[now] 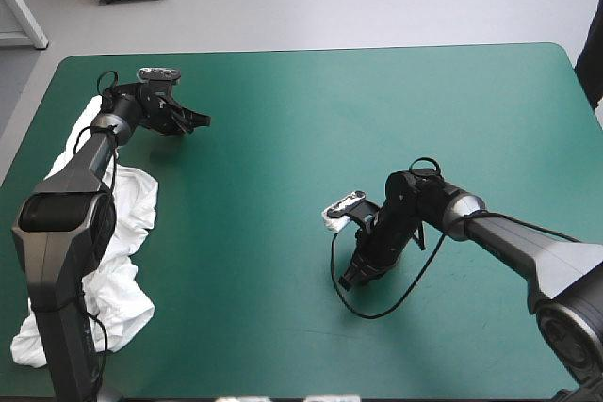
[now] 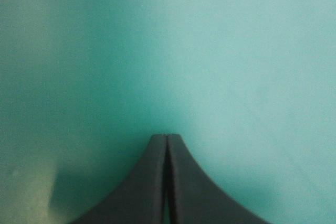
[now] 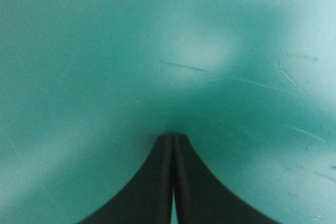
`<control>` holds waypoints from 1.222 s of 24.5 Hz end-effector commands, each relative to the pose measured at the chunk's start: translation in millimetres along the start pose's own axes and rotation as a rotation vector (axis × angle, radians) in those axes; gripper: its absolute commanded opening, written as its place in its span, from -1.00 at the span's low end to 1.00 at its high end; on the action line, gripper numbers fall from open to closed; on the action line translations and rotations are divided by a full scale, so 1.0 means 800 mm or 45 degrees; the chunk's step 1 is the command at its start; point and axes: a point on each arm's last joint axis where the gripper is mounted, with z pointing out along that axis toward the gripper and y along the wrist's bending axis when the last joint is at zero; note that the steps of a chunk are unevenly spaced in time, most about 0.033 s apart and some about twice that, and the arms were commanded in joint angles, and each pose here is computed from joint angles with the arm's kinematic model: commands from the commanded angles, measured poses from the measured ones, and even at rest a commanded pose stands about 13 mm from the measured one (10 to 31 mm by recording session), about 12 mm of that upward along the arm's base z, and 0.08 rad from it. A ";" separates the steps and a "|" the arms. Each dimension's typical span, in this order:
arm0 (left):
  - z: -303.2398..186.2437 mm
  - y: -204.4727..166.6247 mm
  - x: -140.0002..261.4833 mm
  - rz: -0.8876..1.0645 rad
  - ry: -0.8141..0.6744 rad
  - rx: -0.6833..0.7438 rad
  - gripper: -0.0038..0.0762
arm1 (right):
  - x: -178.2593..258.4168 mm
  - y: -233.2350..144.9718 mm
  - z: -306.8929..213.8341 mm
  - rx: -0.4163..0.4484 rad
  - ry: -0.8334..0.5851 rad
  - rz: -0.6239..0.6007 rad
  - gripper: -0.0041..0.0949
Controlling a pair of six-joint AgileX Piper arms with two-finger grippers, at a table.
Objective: Fold the cloth
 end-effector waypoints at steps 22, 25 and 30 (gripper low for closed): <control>-0.039 -0.005 -0.021 -0.003 -0.092 0.010 -0.93 | -0.005 0.003 -0.020 0.020 -0.065 0.031 -0.95; -0.094 -0.009 -0.035 0.076 -0.119 0.004 -0.93 | -0.015 0.001 -0.066 0.179 -0.132 0.007 -0.95; -0.258 -0.021 -0.028 0.154 -0.196 -0.039 -0.93 | 0.010 0.018 -0.200 0.461 -0.441 0.033 -0.95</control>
